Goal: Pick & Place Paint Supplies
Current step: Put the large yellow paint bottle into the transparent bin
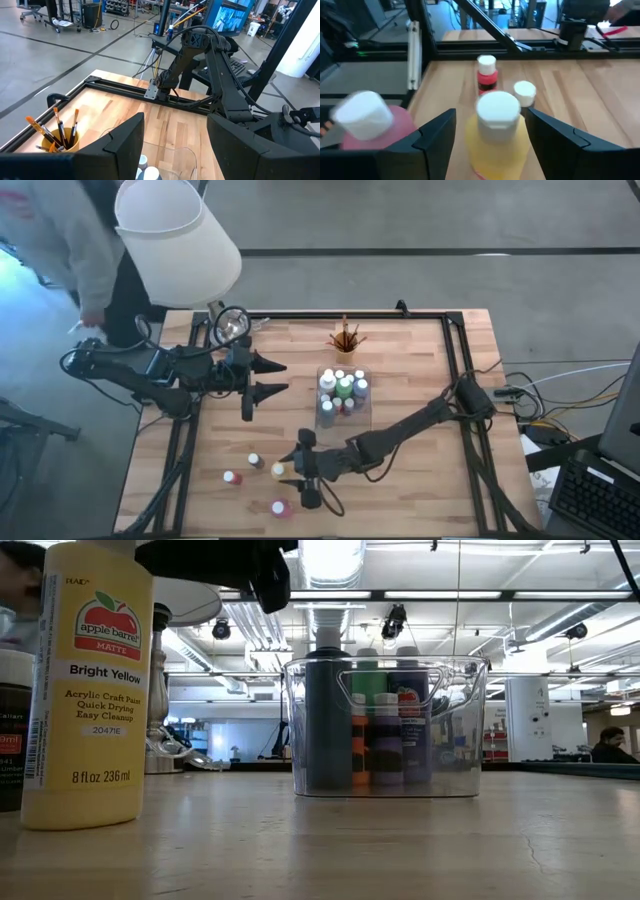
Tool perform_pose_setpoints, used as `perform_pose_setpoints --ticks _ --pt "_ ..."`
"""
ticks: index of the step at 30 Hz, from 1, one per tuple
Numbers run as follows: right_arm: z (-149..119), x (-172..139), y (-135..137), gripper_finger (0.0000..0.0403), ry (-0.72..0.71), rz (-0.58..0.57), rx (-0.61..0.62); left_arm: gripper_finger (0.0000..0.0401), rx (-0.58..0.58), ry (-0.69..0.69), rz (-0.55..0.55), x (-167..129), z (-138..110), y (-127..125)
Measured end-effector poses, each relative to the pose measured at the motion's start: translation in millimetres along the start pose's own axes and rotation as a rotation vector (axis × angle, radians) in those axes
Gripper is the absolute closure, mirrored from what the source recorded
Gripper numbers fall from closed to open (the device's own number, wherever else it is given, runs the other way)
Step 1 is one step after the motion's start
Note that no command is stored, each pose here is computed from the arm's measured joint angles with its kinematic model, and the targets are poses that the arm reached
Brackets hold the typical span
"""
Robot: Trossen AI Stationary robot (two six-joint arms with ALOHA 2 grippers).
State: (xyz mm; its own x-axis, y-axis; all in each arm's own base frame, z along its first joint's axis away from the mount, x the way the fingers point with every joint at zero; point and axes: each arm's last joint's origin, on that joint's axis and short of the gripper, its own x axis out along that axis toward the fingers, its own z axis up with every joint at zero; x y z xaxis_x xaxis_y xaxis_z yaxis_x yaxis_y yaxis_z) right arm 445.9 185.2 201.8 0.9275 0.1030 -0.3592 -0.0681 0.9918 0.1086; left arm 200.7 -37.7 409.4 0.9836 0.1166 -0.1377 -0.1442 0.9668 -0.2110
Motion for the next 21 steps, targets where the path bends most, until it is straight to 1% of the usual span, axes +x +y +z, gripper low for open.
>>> perform_pose_setpoints --ticks 11,14,19,21 --pt "-2.4 2.9 -4.3 0.022 0.005 -0.02 0.002 0.0178 0.0 0.0 0.0 0.0 0.0 0.0" --pt "-2.2 3.3 -5.4 0.0246 0.004 -0.021 0.0 0.0178 0.0 0.0 0.0 0.0 0.0 0.0" --pt "-2.2 3.4 -5.7 0.0311 0.005 -0.021 -0.023 0.0179 0.0 0.0 0.0 0.0 0.0 0.0" --pt "-2.3 3.2 -5.0 0.0311 0.006 -0.018 -0.033 0.0178 -0.001 0.0 0.0 0.0 0.0 0.0"
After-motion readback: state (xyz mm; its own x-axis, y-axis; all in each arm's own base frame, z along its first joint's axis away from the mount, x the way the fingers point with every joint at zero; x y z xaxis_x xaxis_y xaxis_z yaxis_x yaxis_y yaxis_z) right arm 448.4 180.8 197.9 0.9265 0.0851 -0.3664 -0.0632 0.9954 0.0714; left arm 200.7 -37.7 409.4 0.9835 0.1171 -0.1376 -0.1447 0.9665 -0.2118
